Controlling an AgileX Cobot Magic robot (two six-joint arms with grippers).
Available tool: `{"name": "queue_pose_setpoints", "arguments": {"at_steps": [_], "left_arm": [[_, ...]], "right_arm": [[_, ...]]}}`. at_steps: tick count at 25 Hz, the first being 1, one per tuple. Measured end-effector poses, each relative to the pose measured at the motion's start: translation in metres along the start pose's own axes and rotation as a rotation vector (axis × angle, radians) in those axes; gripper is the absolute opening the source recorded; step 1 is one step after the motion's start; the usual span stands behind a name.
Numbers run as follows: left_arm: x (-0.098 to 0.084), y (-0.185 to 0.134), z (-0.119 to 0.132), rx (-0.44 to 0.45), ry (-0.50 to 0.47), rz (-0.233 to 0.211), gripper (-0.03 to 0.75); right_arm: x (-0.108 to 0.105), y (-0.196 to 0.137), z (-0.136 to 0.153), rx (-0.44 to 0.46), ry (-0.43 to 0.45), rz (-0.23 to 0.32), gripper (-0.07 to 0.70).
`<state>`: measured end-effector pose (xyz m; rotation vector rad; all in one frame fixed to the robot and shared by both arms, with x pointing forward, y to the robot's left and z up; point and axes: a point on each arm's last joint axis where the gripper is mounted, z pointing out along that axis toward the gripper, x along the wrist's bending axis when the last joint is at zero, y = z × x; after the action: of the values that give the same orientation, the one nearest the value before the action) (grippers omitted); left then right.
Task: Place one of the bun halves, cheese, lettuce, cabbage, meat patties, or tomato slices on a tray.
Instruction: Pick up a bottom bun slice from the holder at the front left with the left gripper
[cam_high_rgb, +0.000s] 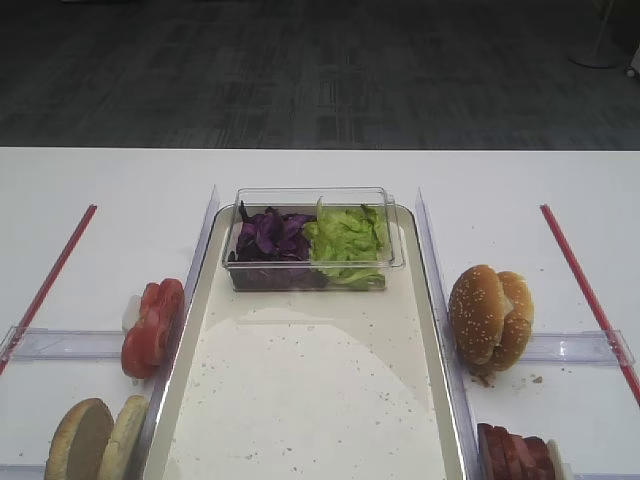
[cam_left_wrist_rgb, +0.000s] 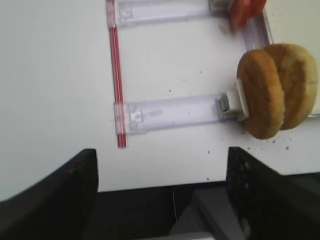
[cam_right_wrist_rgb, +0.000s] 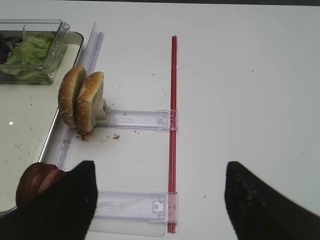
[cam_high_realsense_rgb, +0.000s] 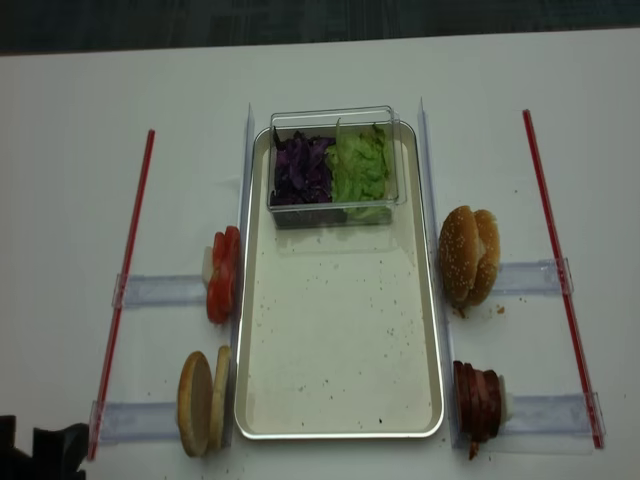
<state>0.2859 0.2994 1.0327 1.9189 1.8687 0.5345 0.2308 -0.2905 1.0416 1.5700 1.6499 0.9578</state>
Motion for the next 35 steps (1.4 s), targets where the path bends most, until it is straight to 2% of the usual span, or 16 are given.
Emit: {"name": "queue_pose_setpoints", "arguments": {"at_steps": [6, 20, 23, 25, 35], "left_arm": [[0.004, 0.024, 0.03, 0.234, 0.064, 0.018, 0.491], [0.004, 0.086, 0.077, 0.469, 0.091, 0.047, 0.491], [0.003, 0.092, 0.086, 0.5, 0.082, 0.041, 0.491], [0.0, 0.095, 0.089, 0.5, 0.057, 0.021, 0.491], [-0.008, 0.104, 0.084, 0.482, -0.016, -0.042, 0.475]], "right_arm": [[0.0, 0.0, 0.0, 0.0, 0.0, 0.002, 0.552], [0.0, 0.0, 0.0, 0.0, 0.0, 0.002, 0.552], [0.0, 0.0, 0.0, 0.0, 0.0, 0.002, 0.552], [0.0, 0.0, 0.0, 0.0, 0.0, 0.002, 0.552], [0.0, 0.0, 0.0, 0.0, 0.0, 0.002, 0.552]]}}
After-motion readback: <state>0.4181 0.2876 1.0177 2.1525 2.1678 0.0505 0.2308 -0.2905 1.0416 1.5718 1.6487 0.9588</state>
